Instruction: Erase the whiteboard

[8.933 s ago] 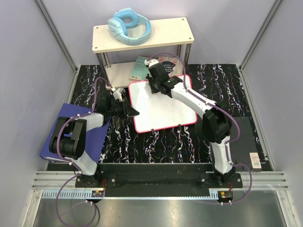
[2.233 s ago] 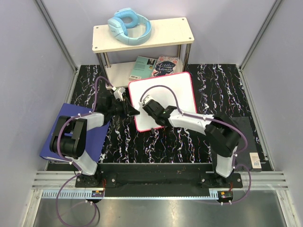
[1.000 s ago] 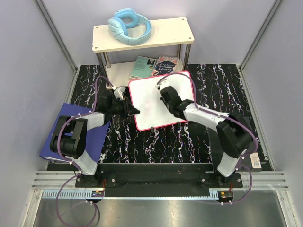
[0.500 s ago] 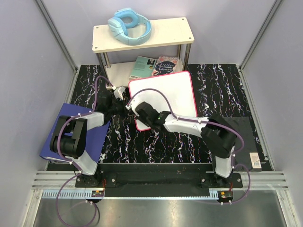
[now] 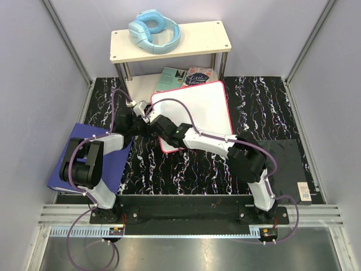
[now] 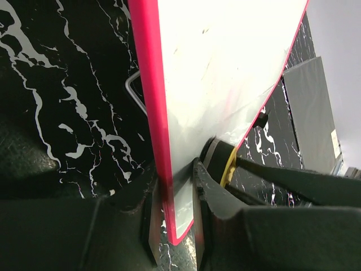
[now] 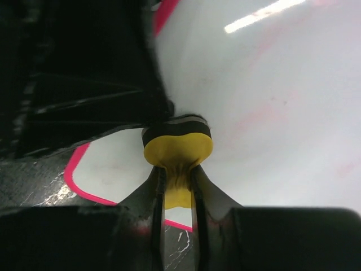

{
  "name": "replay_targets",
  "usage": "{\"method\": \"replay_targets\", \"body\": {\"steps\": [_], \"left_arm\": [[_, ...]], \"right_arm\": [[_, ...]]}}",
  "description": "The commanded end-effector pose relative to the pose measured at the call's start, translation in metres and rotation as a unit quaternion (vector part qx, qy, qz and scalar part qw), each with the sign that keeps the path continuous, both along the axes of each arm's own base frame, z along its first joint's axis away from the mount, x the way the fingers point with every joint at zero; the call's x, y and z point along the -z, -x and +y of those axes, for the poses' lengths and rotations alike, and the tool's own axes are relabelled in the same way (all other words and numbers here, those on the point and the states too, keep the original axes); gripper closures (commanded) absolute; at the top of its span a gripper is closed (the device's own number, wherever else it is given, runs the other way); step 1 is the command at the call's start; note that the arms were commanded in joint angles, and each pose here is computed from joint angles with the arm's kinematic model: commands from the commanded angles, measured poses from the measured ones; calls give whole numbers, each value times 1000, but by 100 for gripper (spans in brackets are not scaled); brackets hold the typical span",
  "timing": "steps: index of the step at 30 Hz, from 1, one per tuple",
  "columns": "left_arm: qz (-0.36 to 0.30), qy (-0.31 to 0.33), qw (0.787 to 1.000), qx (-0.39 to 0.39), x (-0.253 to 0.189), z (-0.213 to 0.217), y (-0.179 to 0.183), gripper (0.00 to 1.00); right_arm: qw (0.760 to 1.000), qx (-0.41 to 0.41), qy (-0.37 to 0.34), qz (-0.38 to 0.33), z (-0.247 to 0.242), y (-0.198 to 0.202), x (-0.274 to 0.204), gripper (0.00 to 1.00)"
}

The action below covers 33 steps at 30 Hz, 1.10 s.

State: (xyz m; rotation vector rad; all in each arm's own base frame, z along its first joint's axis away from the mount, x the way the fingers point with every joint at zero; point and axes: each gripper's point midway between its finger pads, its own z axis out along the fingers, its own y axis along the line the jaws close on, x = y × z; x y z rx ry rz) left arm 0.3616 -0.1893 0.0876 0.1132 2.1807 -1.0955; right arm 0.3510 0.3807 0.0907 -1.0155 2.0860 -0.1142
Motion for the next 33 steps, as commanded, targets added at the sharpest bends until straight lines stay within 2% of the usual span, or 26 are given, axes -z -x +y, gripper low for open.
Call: {"method": "replay_targets", "body": {"steps": [1, 8, 14, 21, 24, 29, 33], "left_arm": [[29, -19, 999, 25, 19, -3, 18, 100], [29, -21, 999, 28, 20, -5, 19, 100], [31, -22, 999, 31, 22, -6, 21, 100], [32, -28, 998, 36, 24, -9, 22, 100], [33, -30, 998, 36, 24, -9, 23, 100], [29, -31, 998, 36, 22, -9, 22, 100], [29, -31, 998, 36, 22, -8, 22, 100]], "right_arm": [[988, 132, -34, -77, -47, -70, -35, 100], [984, 142, -77, -70, -42, -76, -45, 100], [982, 124, -128, -63, -11, -87, -62, 100], [971, 137, -150, -127, 7, -123, -112, 100], [971, 133, -154, -127, 14, -130, -121, 100], [981, 127, -129, -69, 12, -113, -87, 100], [991, 94, -91, 1, 0, -70, -35, 100]]}}
